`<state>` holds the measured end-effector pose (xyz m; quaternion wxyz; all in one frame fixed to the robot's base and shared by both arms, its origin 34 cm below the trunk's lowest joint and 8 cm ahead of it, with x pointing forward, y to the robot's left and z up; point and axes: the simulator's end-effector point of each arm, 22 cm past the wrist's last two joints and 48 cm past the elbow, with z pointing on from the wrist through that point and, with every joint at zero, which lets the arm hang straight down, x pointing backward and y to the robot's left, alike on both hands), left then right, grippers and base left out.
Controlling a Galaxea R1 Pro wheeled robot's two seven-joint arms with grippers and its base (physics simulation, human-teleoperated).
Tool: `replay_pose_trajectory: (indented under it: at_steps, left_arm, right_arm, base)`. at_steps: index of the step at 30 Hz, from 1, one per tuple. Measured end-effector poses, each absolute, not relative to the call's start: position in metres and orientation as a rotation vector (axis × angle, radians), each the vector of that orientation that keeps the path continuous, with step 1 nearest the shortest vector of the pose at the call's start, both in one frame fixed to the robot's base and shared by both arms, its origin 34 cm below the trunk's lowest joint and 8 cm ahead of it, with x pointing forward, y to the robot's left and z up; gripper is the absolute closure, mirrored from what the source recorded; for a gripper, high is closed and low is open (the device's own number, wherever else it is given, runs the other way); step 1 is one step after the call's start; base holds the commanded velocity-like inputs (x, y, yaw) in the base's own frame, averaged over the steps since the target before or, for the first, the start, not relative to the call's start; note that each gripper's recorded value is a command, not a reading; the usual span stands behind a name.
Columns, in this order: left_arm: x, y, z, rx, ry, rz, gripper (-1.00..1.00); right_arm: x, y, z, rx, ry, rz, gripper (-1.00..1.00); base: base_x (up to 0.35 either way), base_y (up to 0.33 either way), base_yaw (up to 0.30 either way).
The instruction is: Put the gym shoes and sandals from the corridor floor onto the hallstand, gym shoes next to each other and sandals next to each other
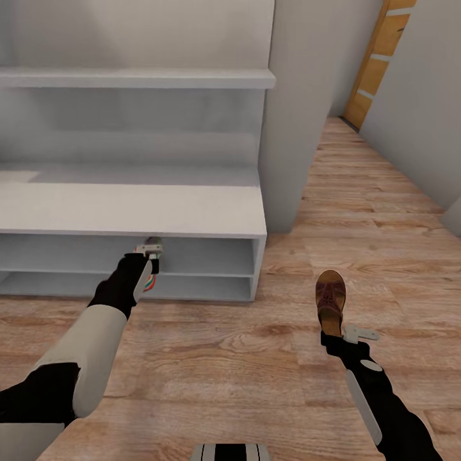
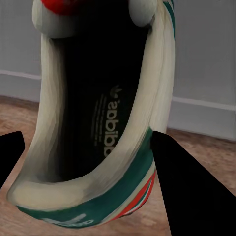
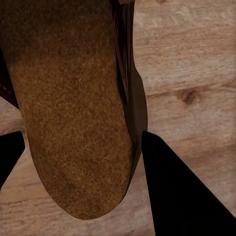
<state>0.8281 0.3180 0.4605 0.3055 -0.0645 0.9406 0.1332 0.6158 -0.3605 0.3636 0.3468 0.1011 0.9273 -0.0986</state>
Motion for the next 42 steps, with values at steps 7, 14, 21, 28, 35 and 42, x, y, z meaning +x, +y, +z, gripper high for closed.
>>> replay_pose_trajectory:
  at_steps: [7,14,21,28,35,42]
  left_arm:
    - [0.8250,0.3181,0.4535,-0.174,2.471,0.350,1.00]
    - [0.8254,0.3181,0.4538,-0.175,2.465,0.349,1.00]
    - [0.8278,0.3209,0.4565,-0.192,2.449,0.345,1.00]
    - [0.8305,0.3250,0.4585,-0.223,2.425,0.335,1.00]
    - [0.8306,0.3252,0.4584,-0.224,2.424,0.334,1.00]
    - [0.8322,0.3254,0.4597,-0.226,2.414,0.333,1.00]
  right_arm:
    - [0.6158,-0.3605,0.3637,0.262,2.405,-0.256,1.00]
    - [0.6158,-0.3605,0.3637,0.262,2.405,-0.256,1.00]
    - [0.6157,-0.3605,0.3637,0.262,2.406,-0.256,1.00]
    - [0.6156,-0.3605,0.3635,0.262,2.406,-0.256,1.00]
    - [0.6157,-0.3605,0.3636,0.262,2.406,-0.256,1.00]
    - [0.6153,-0.3605,0.3633,0.262,2.407,-0.256,1.00]
  base:
    - [0.005,0.000,0.000]
    - [0.000,0.000,0.000]
    - [0.000,0.000,0.000]
    - [0.000,0.000,0.000]
    - [0.000,0.000,0.000]
    - [0.000,0.000,0.000]
